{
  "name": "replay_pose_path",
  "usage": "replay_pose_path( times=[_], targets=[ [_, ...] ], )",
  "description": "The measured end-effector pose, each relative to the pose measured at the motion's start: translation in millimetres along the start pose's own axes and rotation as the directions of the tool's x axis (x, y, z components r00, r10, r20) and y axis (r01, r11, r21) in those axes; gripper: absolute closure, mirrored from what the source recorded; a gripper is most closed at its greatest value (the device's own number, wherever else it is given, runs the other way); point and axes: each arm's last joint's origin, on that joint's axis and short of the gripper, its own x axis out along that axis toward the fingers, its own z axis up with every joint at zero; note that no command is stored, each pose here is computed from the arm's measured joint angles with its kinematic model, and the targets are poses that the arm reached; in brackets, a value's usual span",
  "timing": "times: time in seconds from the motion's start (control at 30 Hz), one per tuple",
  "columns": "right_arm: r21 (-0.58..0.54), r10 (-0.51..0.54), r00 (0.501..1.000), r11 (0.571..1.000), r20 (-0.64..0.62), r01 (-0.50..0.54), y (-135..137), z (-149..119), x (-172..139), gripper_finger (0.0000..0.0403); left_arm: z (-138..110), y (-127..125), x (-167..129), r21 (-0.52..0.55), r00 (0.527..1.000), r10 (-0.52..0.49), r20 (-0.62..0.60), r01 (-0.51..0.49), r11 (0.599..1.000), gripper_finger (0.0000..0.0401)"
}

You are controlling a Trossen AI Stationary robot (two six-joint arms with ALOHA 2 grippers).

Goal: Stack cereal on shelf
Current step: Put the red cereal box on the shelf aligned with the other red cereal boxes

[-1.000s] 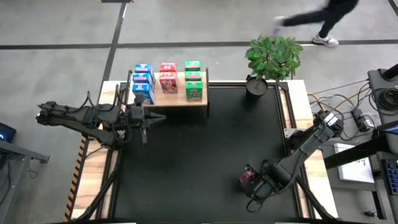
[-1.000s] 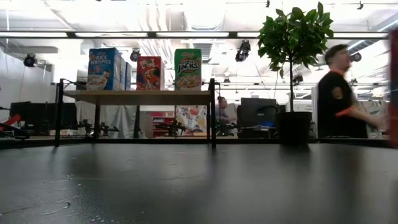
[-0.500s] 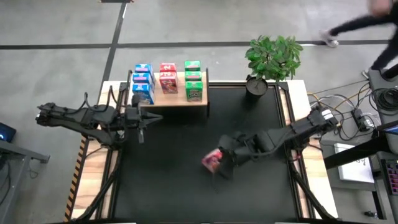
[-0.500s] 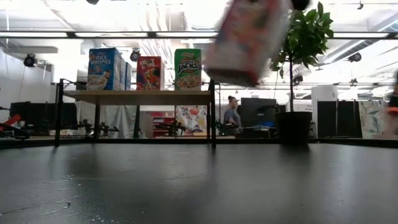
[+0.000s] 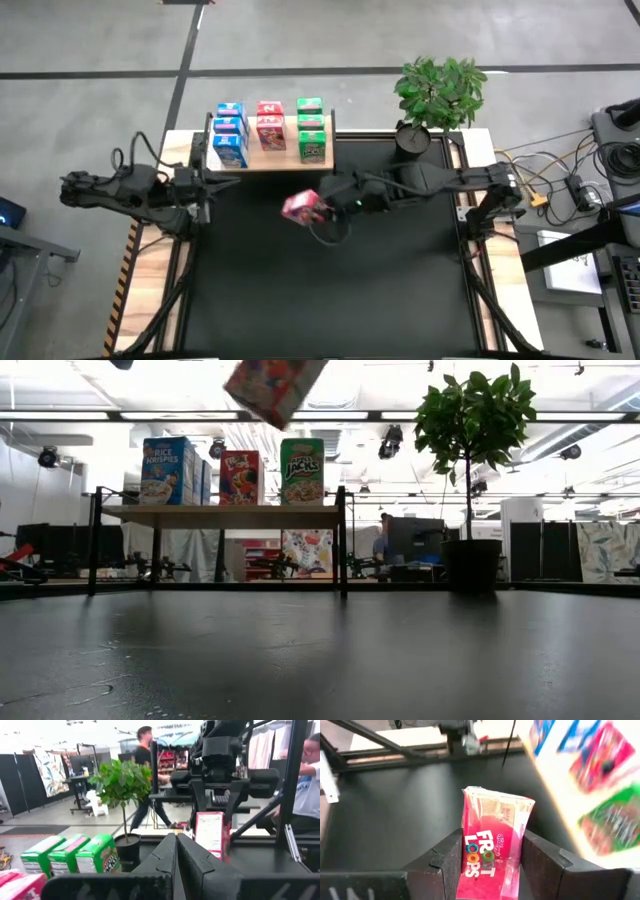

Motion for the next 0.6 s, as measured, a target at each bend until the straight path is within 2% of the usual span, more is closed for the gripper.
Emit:
replay_pose_path(
  times=[0.13, 0.27, 0.4, 0.53, 0.6],
  targets=[
    [-0.142, -0.018, 0.998, 0.990, 0.065, 0.027, -8.9, 28.0, 8.7, 0.0234, 1.8, 4.0, -8.8, -0.011, 0.999, 0.003, 0.033, -0.003, 1.000, 0.0401],
    [-0.290, -0.040, 0.991, 0.954, 0.125, 0.075, -18.0, 52.3, 20.0, 0.0234, 1.5, 6.0, -13.5, -0.021, 0.999, 0.005, 0.048, -0.004, 1.000, 0.0401],
    [-0.426, -0.065, 0.981, 0.894, 0.182, 0.138, -28.7, 70.2, 36.9, 0.0234, -1.8, 6.3, -14.8, -0.027, 0.999, 0.005, 0.047, -0.004, 1.000, 0.0401],
    [-0.561, -0.107, 0.970, 0.799, 0.219, 0.215, -44.4, 72.7, 58.4, 0.0234, -4.4, 6.5, -15.8, -0.050, 0.999, 0.005, 0.046, -0.003, 0.999, 0.0401],
    [-0.588, -0.135, 0.967, 0.773, 0.217, 0.240, -55.9, 73.5, 66.2, 0.0234, -4.3, 7.1, -17.2, -0.063, 0.999, 0.006, 0.052, -0.002, 0.998, 0.0401]
  ],
)
